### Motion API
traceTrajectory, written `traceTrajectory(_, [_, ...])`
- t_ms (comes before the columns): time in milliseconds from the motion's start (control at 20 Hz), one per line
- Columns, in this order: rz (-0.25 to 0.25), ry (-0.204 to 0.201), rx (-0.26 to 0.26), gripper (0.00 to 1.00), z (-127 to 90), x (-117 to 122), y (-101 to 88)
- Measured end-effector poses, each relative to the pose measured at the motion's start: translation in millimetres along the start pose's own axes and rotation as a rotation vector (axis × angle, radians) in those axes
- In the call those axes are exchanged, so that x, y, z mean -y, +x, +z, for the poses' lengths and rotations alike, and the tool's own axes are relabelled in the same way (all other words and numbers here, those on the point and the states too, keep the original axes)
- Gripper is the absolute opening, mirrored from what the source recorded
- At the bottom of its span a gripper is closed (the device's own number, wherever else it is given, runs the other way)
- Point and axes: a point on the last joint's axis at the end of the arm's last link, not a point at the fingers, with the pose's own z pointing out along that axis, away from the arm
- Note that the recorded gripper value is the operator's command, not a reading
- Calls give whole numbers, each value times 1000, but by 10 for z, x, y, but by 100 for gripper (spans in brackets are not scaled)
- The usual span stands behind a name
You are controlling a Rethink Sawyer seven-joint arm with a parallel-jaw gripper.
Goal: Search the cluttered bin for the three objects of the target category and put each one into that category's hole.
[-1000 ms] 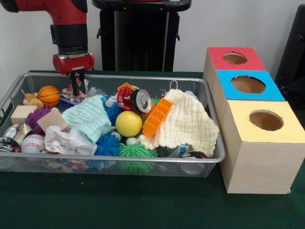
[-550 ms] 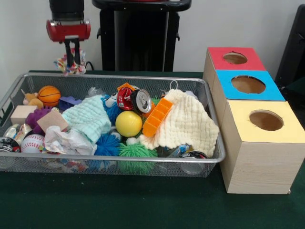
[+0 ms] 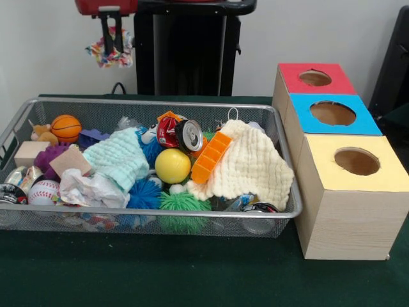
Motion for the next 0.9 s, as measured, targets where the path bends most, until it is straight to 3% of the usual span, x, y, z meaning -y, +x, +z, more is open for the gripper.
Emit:
traceTrajectory(200, [-70, -7, 13, 0, -38, -336, -358])
traceTrajectory(400, [-173, -31, 19, 0, -27, -867, -696])
traceTrajectory(500, [-201, -37, 15, 0, -16, -1019, -755])
traceTrajectory(550, [-245, -45, 7, 0, 4, -1292, -833])
traceTrajectory(900, [-320, -53, -8, 0, 35, -1952, -945])
